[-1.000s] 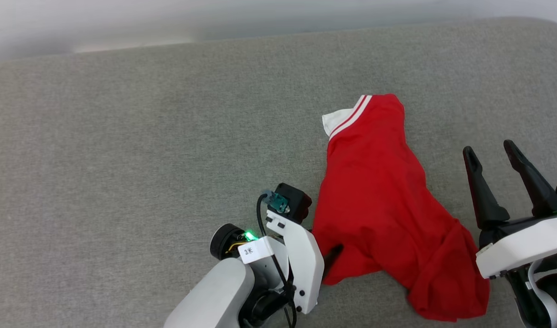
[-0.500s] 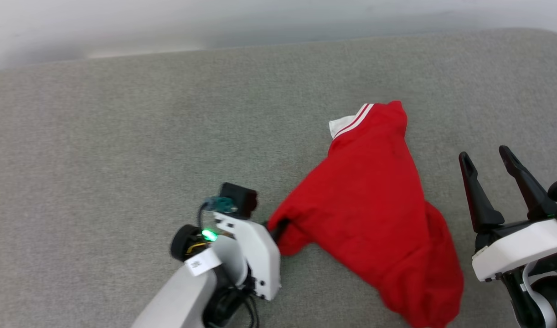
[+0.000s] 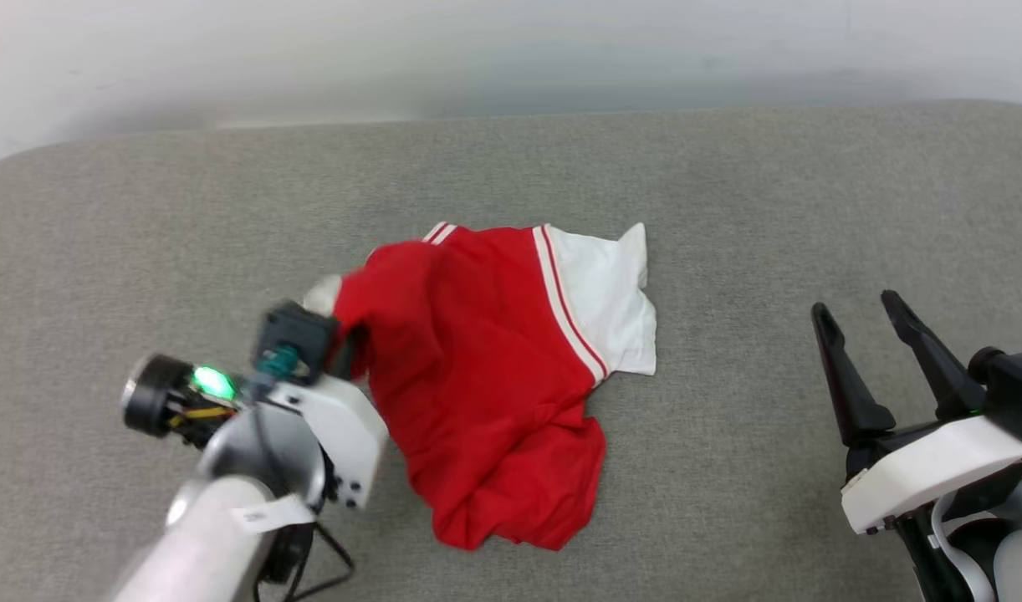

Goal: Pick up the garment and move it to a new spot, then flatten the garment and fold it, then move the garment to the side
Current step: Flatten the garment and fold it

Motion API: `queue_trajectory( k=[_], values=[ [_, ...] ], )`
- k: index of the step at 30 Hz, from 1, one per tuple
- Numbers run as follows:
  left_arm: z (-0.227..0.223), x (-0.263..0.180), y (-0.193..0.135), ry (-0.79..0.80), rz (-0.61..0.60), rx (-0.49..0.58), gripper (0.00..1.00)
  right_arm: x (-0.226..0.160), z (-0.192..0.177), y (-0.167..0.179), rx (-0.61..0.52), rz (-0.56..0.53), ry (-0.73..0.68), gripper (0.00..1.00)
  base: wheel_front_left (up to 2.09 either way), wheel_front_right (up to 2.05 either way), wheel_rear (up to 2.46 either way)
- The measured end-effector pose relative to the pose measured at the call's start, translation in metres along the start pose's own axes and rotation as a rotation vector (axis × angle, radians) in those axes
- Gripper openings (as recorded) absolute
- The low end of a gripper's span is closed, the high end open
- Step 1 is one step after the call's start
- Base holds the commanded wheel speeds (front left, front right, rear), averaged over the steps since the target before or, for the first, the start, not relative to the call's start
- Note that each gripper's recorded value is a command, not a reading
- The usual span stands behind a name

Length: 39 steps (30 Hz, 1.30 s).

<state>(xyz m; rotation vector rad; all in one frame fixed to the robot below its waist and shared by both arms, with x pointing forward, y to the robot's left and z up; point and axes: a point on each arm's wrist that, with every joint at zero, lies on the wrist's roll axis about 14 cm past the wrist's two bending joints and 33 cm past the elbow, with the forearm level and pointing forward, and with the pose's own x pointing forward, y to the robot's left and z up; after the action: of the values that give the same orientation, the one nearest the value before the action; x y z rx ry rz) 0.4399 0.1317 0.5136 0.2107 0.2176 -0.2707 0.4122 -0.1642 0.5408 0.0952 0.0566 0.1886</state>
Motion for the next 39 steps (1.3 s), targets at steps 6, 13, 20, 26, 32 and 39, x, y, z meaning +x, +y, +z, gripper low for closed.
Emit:
queue_trajectory(
  k=[6,13,20,26,32,39],
  values=[
    [-0.073,0.007,-0.044,0.241,-0.137,0.052,0.00,-0.003,-0.009,-0.008,0.003,-0.024,0.027,1.00,0.00,0.00,0.00],
    [-0.113,0.012,-0.072,0.361,-0.226,0.037,0.95,-0.006,-0.014,-0.013,0.004,-0.039,0.046,1.00,0.00,0.00,0.00],
    [-0.105,0.012,-0.066,0.302,-0.196,-0.033,1.00,-0.006,-0.016,-0.006,0.007,-0.021,0.057,1.00,0.00,0.00,0.00],
    [-0.078,-0.002,-0.044,0.178,-0.117,-0.094,1.00,-0.006,-0.010,0.005,0.007,0.011,0.044,1.00,0.00,0.00,0.00],
    [-0.031,-0.026,0.006,-0.013,0.040,-0.117,1.00,-0.006,-0.006,0.019,0.013,0.050,0.033,1.00,0.00,0.00,0.00],
    [0.022,-0.067,0.053,-0.305,0.155,-0.153,1.00,-0.007,-0.005,0.034,0.019,0.088,0.036,1.00,0.00,0.00,0.00]
  ],
)
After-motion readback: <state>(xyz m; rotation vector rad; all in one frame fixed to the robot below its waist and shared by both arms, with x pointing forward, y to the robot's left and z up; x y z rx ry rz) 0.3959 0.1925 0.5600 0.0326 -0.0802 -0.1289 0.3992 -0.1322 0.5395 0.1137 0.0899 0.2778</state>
